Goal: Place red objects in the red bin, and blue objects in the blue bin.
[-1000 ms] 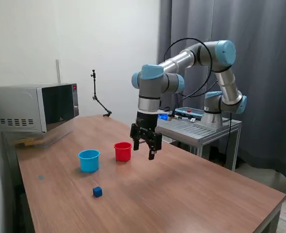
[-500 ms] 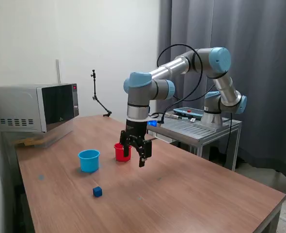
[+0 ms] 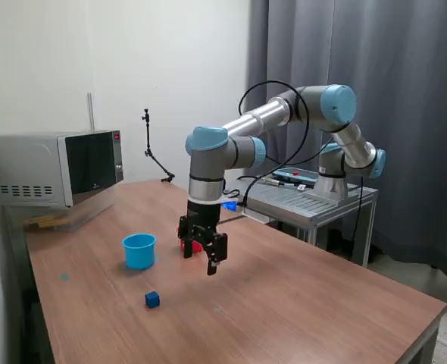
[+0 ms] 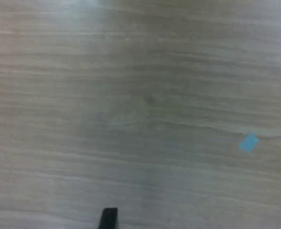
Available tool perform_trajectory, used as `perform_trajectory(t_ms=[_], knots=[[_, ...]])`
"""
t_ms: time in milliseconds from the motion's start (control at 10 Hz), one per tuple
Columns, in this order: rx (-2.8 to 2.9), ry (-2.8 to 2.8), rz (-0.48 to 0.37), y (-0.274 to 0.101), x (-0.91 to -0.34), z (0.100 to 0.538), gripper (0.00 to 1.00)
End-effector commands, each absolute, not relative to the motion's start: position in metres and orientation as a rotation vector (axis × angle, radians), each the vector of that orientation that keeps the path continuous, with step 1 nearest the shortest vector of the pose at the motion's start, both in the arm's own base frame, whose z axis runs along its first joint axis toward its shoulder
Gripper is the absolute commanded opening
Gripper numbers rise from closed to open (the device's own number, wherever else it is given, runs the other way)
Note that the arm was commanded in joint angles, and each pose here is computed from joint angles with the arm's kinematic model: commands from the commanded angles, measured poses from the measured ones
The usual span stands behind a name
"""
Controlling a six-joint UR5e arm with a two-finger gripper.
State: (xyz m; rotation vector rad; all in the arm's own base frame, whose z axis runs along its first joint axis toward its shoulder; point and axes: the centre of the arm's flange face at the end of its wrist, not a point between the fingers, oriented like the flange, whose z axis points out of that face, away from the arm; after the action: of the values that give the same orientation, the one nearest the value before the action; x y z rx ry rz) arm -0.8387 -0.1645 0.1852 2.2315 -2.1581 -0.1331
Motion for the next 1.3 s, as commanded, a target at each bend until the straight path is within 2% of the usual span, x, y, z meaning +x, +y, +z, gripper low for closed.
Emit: perform_trajectory(t_ms=[0, 100, 300, 400, 600, 1000, 1200], knots=[[2.22, -2.166, -0.137, -0.161, -0.852, 0.167, 1.0], [2.219, -2.166, -0.138, -0.161, -0.855, 0.161, 1.0], [2.118, -2.164, -0.224, -0.155, -0.865, 0.174, 1.0], [2.096, -2.178, -0.23, -0.148, -0.867, 0.172, 1.0], [2.076, -2.198, -0.23, -0.133, -0.873, 0.163, 1.0], [2.072, -2.194, -0.235, -0.13, -0.891, 0.132, 1.0], [2.076, -2.184, -0.207, -0.132, -0.891, 0.124, 1.0]])
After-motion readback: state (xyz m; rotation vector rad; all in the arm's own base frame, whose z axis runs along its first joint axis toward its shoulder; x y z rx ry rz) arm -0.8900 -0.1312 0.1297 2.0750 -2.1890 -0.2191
